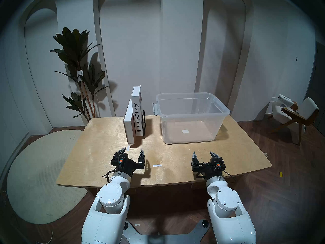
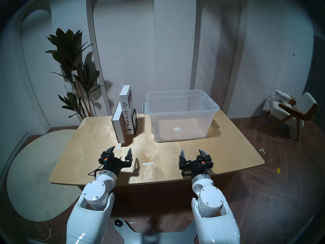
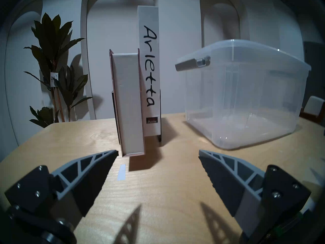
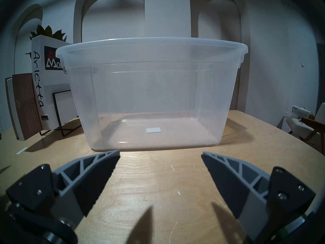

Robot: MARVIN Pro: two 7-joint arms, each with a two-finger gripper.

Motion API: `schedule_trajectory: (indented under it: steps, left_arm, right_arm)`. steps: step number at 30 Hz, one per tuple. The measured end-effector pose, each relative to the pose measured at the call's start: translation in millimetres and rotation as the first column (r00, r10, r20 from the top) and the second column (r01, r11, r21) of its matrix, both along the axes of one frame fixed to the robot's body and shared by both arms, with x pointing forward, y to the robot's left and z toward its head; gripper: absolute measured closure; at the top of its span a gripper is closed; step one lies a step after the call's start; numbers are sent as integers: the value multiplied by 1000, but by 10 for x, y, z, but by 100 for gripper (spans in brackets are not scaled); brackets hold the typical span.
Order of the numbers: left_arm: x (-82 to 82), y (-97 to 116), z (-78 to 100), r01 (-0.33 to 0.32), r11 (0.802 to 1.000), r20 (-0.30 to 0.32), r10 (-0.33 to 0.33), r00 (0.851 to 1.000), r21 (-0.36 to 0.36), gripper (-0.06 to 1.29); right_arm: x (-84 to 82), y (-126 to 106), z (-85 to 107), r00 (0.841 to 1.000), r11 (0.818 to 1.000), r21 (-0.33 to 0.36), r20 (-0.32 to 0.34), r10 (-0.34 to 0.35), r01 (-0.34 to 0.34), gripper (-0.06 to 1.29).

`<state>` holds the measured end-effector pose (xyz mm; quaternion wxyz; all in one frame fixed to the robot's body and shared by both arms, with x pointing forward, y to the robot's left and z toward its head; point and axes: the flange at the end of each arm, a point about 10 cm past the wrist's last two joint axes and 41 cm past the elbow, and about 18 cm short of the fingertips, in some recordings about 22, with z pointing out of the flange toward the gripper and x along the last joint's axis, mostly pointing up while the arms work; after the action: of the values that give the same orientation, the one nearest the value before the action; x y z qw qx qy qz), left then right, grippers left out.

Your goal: Pack the books into the storage box

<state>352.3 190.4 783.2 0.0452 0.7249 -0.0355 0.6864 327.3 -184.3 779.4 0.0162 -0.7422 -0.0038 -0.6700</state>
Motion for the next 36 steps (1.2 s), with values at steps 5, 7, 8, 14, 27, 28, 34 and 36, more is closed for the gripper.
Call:
schedule_trajectory:
  steps: [5,7,8,14,27,28,34,36]
  left_arm:
    - [72,75,0,10,999,33,-9,999,-33,0]
    - [100,86,4,13,999,40,-12,999,-32,0]
    - [110,89,6,14,999,42,-13,999,-31,0]
    - [225,71,0,31,999,64,-29,997,-23,0]
    - [554,37,92,-39,999,45,37,998,28,0]
    - [563,38,97,-46,998,38,45,998,32,0]
    - [621,26,163,-108,992,-52,112,992,63,0]
    - [633,19,182,-115,991,-67,120,991,71,0]
  right_arm:
    - [0,0,-1,1000,1000,0,0,0,0,-2]
    - [0,0,-1,1000,1000,0,0,0,0,-2]
    - [0,0,-1,1000,1000,0,0,0,0,-2]
    - [0,0,-2,1000,1000,0,0,1,-1,-2]
    - [-1,1,-5,1000,1000,0,-1,1,-1,-2]
    - [-1,1,-5,1000,1000,0,-1,1,-1,-2]
    - [-1,1,-5,1000,1000,0,-1,1,-1,-2]
    - [-1,1,-5,1000,1000,0,-1,1,-1,-2]
